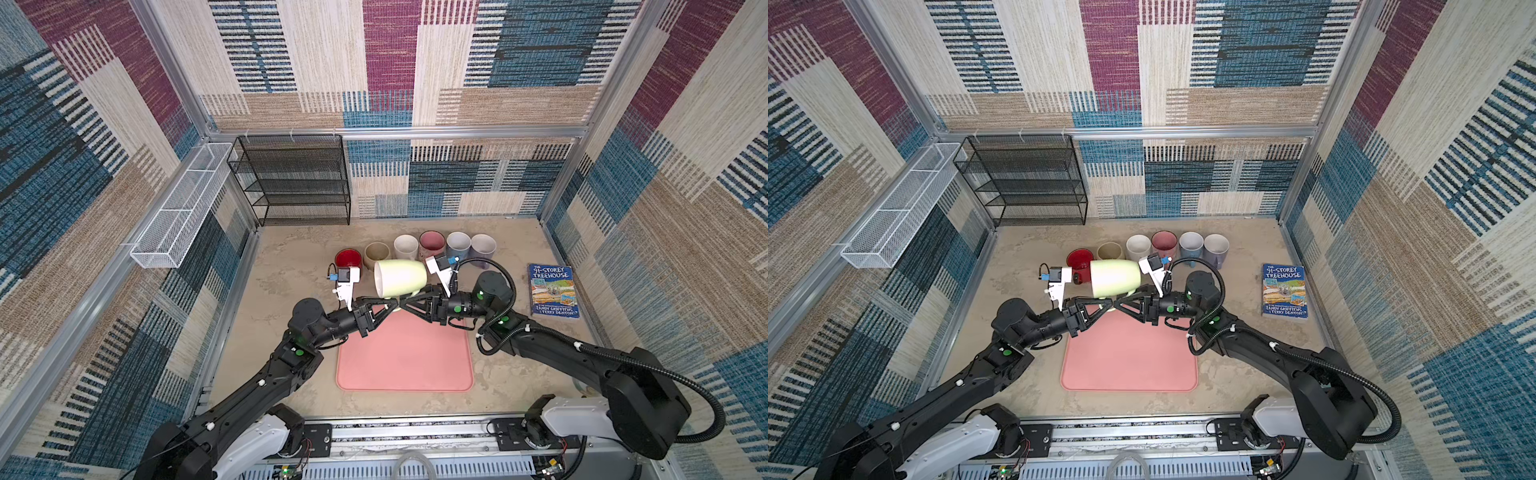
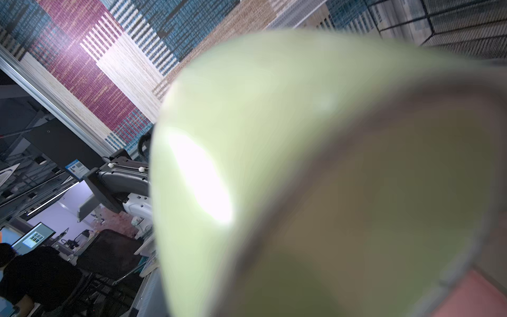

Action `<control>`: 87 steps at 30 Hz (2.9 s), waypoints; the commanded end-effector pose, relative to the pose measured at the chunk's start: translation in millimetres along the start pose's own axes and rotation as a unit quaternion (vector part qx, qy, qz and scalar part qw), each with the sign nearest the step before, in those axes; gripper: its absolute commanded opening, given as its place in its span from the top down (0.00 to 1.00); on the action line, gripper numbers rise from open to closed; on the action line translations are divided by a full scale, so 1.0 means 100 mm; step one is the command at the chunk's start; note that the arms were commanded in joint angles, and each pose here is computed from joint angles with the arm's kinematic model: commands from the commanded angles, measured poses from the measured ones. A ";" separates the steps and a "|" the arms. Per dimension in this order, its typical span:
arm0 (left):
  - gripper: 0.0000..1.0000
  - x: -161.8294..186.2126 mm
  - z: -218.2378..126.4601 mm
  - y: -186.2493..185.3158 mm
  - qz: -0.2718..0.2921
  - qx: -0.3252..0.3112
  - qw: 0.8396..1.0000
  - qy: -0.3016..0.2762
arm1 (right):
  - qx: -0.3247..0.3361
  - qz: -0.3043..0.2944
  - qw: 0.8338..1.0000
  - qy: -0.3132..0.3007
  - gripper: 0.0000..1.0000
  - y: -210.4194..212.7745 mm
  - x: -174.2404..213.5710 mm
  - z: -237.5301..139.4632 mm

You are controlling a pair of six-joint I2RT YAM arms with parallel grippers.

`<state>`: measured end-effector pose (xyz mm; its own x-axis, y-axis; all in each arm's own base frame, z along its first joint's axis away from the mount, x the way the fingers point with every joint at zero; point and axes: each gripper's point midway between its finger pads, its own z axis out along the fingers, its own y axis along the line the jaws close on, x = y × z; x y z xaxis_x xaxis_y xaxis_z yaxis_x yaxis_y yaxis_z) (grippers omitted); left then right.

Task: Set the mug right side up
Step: 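Carry the green mug toward the red mug with left gripper while right withdraws, then lower the green mug upright beside the red mug with the left gripper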

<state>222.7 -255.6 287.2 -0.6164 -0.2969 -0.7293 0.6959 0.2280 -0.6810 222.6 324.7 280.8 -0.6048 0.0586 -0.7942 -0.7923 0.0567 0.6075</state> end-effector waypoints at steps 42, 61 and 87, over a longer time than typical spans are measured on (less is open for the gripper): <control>1.00 -0.50 -1.40 1.21 0.082 -0.569 0.810 0.111 | 0.189 -0.044 0.980 0.034 0.07 -0.47 0.43 -0.43; 1.00 -0.77 -1.54 2.01 0.022 -0.617 0.774 0.137 | 0.214 -0.061 0.974 0.034 0.06 -0.55 0.46 -0.49; 1.00 -0.87 -1.27 2.94 -0.016 -0.622 0.762 0.181 | 0.246 -0.074 0.966 0.034 0.06 -0.68 0.43 -0.52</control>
<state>415.3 -43.6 132.7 -0.8780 -0.1051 -0.4671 -0.0870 0.9944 -0.0601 242.5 271.5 199.5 -0.5286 -0.0581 -0.8469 -0.7405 0.5193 0.4266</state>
